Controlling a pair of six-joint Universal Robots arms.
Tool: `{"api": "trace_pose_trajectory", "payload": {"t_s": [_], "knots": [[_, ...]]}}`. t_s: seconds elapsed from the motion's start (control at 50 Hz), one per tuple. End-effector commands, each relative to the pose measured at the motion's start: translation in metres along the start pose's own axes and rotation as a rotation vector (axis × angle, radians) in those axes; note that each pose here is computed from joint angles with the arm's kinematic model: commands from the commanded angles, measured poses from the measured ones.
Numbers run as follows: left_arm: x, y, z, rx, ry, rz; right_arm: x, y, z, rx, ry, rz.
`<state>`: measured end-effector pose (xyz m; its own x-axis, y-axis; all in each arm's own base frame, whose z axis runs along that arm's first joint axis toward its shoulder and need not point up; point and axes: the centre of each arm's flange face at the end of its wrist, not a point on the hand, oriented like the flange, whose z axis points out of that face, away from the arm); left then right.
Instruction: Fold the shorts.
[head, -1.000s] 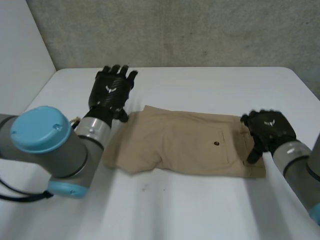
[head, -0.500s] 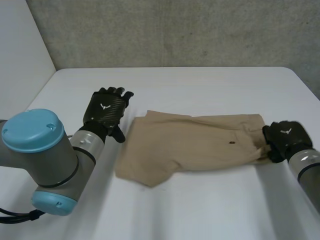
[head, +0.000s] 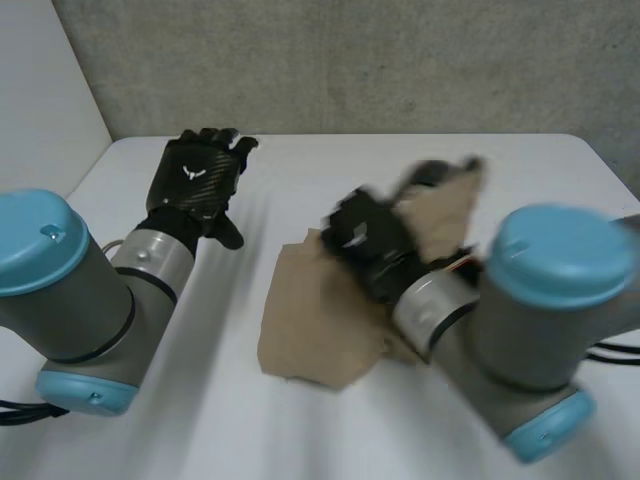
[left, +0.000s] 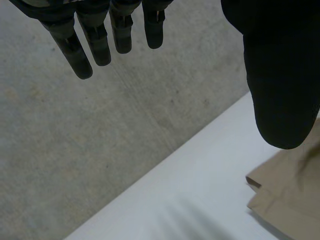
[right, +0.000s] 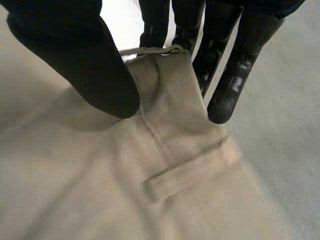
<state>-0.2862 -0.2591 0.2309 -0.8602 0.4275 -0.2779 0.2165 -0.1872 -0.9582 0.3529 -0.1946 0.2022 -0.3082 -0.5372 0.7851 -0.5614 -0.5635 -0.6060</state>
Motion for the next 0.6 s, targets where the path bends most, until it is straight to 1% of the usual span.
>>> {"api": "trace_pose_trajectory", "payload": {"t_s": [0.02, 0.08, 0.16, 0.18, 0.24, 0.26, 0.32, 0.34, 0.4, 0.42, 0.5, 0.6], "knots": [[-0.003, -0.009, 0.004, 0.029, -0.011, -0.001, -0.051, -0.013, -0.003, 0.138, -0.211, 0.027], [-0.004, -0.013, 0.007, 0.044, -0.015, -0.009, -0.047, -0.017, -0.003, 0.159, -0.205, 0.041], [-0.007, -0.021, 0.013, 0.073, -0.024, -0.033, -0.017, -0.024, -0.001, 0.171, -0.116, 0.134], [-0.009, -0.027, 0.015, 0.090, -0.028, -0.047, 0.006, -0.016, 0.002, 0.149, -0.047, 0.210], [-0.008, -0.030, 0.020, 0.101, -0.024, -0.067, 0.045, -0.001, 0.006, 0.101, 0.092, 0.349], [-0.005, -0.030, 0.022, 0.097, -0.013, -0.082, 0.069, 0.011, 0.007, 0.064, 0.186, 0.453], [0.001, -0.024, 0.023, 0.071, 0.009, -0.101, 0.086, 0.025, 0.009, 0.017, 0.278, 0.599], [0.008, -0.021, 0.024, 0.055, 0.030, -0.116, 0.089, 0.031, 0.009, -0.015, 0.301, 0.670], [0.025, -0.017, 0.021, 0.028, 0.076, -0.138, 0.082, 0.041, 0.015, -0.089, 0.264, 0.711], [0.037, -0.010, 0.019, 0.002, 0.107, -0.147, 0.079, 0.043, 0.017, -0.108, 0.251, 0.716], [0.063, 0.011, 0.011, -0.081, 0.175, -0.145, 0.065, 0.055, 0.026, -0.210, 0.187, 0.752], [0.081, 0.038, 0.005, -0.187, 0.223, -0.135, 0.046, 0.074, 0.030, -0.315, 0.129, 0.792]]}}
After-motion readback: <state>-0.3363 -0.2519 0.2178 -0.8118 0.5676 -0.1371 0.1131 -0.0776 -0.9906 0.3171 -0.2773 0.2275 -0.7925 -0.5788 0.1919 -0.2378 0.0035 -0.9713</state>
